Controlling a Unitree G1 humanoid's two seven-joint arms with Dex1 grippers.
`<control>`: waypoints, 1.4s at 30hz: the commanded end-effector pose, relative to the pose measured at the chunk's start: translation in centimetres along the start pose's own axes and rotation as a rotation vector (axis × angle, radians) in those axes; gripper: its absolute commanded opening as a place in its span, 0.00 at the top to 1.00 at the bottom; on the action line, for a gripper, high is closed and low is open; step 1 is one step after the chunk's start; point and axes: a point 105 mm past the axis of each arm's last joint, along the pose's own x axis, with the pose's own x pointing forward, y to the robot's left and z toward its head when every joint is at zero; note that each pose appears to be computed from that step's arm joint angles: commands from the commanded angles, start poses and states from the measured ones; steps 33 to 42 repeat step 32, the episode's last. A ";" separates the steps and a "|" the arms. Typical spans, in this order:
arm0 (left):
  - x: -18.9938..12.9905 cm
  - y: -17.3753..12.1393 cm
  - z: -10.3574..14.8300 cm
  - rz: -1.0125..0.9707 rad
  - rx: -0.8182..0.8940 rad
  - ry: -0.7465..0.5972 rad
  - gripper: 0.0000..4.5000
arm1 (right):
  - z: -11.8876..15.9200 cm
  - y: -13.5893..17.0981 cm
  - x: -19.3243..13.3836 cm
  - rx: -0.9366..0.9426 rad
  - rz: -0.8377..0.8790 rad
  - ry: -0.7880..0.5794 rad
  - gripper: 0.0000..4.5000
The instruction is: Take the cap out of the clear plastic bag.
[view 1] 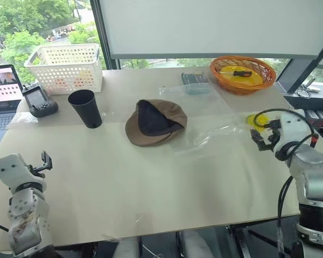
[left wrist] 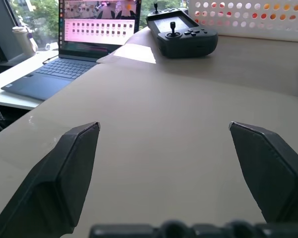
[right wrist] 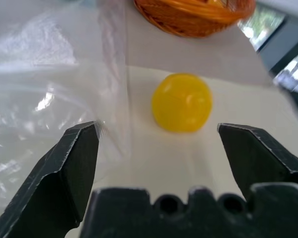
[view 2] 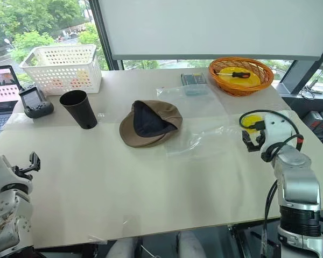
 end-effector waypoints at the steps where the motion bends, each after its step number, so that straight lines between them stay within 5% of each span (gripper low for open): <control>1: -0.1 -0.3 1.0 -0.013 -0.007 -0.050 0.00 | 0.3 0.6 0.5 0.019 -0.025 -0.061 0.01; 7: -0.1 -0.3 1.0 -0.017 -0.017 -0.056 0.00 | -0.1 2.6 1.5 0.084 0.009 -0.116 0.01; 42: -0.2 -0.5 1.1 -0.028 -0.039 -0.050 0.00 | -0.1 2.6 2.5 0.131 0.031 -0.104 0.01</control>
